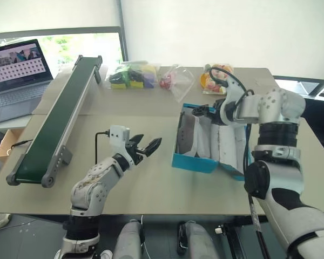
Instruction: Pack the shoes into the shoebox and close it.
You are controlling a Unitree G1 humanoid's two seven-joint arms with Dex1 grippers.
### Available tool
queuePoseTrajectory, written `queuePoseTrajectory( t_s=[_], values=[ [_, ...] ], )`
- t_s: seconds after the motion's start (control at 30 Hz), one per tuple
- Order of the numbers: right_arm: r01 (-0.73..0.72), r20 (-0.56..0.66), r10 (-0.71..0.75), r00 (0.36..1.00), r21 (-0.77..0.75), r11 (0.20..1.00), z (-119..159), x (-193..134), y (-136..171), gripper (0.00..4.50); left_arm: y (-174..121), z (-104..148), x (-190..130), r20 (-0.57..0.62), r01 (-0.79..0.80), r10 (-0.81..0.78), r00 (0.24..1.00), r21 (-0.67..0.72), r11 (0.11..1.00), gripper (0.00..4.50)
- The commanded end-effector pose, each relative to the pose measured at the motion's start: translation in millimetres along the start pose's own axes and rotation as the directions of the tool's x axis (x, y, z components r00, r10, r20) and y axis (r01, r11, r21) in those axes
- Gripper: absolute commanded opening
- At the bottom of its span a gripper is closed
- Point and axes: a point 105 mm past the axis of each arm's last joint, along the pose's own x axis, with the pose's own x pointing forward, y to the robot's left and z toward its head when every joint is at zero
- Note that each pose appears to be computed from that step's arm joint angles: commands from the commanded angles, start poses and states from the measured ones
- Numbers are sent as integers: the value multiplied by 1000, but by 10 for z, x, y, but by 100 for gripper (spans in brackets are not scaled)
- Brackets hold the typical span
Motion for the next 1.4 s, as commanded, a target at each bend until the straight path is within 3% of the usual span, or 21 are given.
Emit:
queuePoseTrajectory(
  t_s=[0.03, 0.1, 0.23, 0.33, 0.47, 0.5, 0.6, 0.7, 0.83, 0.93, 1.03, 1.17, 1.4],
  values=[
    [-32, 136, 35, 990, -26, 999, 100, -311, 12, 422, -98, 95, 41, 14, 86, -87, 996, 51, 995, 450],
    [-74, 185, 84, 979, -63, 995, 60, -421, 46, 374, -115, 115, 21, 14, 133, -135, 991, 73, 988, 450],
    [-274, 203, 324, 924, -239, 932, -124, -725, 294, 238, -73, 101, -70, -50, 227, -222, 974, 170, 959, 450],
    [-463, 141, 533, 834, -347, 816, -348, -1049, 478, 130, -29, 102, -139, -112, 308, -289, 951, 254, 917, 450],
    [-577, -30, 617, 786, -393, 716, -782, -1340, 484, 7, 39, 123, -155, -150, 367, -335, 930, 340, 866, 450],
    [-589, -82, 609, 789, -385, 711, -926, -1376, 453, 1, 46, 131, -147, -157, 382, -349, 924, 365, 849, 450],
    [-507, -183, 473, 862, -325, 798, -1307, -1274, 229, 1, 33, 157, -96, -168, 433, -399, 901, 383, 816, 450],
    [-401, -229, 341, 912, -319, 859, -1525, -1160, 64, 1, 36, 176, -56, -169, 453, -421, 891, 392, 801, 450],
    [-241, -183, 204, 962, -210, 948, -1707, -941, -168, 1, 69, 189, -13, -172, 462, -431, 886, 401, 791, 450],
    [-40, -95, 33, 995, -77, 996, -1777, -768, -434, 1, 67, 197, 3, -180, 475, -441, 879, 408, 780, 450],
    [87, -5, -86, 996, 75, 993, -1840, -664, -621, 1, 76, 188, 19, -190, 481, -443, 876, 410, 775, 450],
    [215, 1, -220, 975, 200, 956, -2066, -563, -791, 1, 76, 196, 41, -193, 484, -445, 875, 413, 772, 450],
    [122, 211, -258, 943, 503, 856, -1908, -372, -720, 1, 76, 226, 50, -190, 479, -441, 877, 417, 772, 450]
  ],
)
